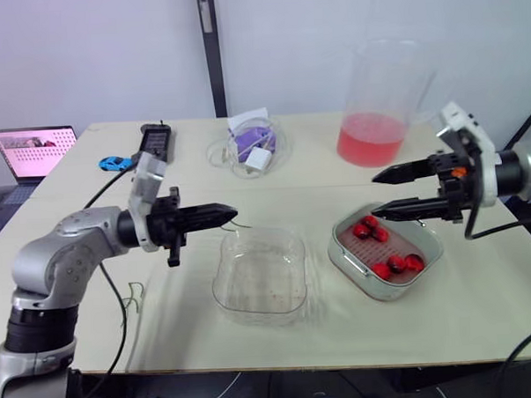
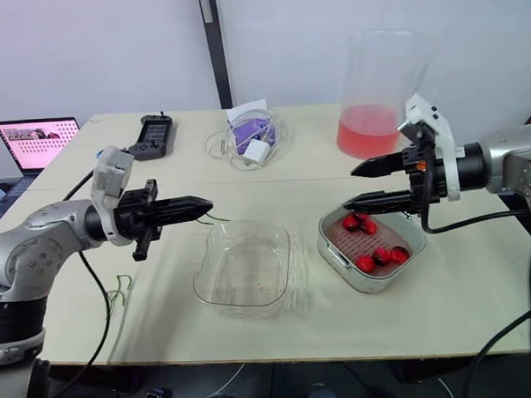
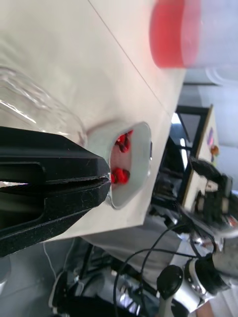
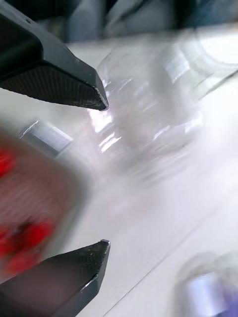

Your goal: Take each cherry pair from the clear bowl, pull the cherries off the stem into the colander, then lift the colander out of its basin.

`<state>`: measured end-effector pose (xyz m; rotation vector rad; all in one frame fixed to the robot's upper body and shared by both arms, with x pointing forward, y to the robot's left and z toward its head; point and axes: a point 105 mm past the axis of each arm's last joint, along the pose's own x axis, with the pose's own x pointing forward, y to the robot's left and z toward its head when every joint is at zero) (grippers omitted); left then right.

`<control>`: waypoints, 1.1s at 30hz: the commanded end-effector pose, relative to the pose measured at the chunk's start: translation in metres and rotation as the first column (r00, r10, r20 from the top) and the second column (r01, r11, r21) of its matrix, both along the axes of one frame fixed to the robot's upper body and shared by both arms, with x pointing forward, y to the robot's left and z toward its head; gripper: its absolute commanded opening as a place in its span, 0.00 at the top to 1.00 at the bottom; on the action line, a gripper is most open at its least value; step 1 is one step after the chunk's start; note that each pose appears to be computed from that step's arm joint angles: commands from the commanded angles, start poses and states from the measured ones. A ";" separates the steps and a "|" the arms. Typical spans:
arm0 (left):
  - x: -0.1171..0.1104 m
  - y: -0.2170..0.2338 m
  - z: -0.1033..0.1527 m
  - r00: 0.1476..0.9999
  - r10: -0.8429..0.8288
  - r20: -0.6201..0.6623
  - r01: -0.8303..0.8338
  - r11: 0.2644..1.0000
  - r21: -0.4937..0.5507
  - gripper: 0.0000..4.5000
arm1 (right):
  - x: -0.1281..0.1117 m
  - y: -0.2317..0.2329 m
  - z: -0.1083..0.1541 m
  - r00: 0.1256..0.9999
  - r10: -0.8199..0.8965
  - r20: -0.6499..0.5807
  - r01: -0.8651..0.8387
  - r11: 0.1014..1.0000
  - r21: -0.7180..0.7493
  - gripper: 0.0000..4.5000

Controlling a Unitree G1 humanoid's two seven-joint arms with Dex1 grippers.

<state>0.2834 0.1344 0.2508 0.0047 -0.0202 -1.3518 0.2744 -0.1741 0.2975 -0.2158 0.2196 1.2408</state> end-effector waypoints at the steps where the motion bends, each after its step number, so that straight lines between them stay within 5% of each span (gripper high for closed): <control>1: -0.008 0.018 0.011 0.997 0.062 0.035 -0.062 0.998 0.008 1.00 | -0.024 0.020 0.018 0.989 0.127 0.076 -0.131 0.990 0.058 0.00; 13: -0.018 0.118 -0.057 0.862 0.492 -0.125 -0.483 0.871 0.091 1.00 | -0.010 0.048 0.019 0.979 0.149 0.140 -0.155 0.987 0.035 0.00; 19: -0.021 0.131 -0.087 0.825 0.538 -0.170 -0.522 0.843 0.134 1.00 | -0.008 0.055 0.019 0.974 0.171 0.149 -0.173 0.985 0.005 0.00; 22: -0.018 0.140 -0.104 0.794 0.582 -0.176 -0.555 0.812 0.183 0.81 | -0.009 0.057 0.019 0.973 0.174 0.153 -0.174 0.985 -0.008 0.00; 29: -0.014 0.158 -0.112 0.757 0.629 -0.179 -0.602 0.777 0.185 0.04 | -0.004 0.052 0.016 0.977 0.130 0.167 -0.128 0.991 -0.028 0.00; 33: -0.014 0.157 -0.099 0.772 0.613 -0.168 -0.598 0.790 0.136 0.02 | -0.004 0.051 0.016 0.977 0.132 0.165 -0.129 0.991 -0.027 0.00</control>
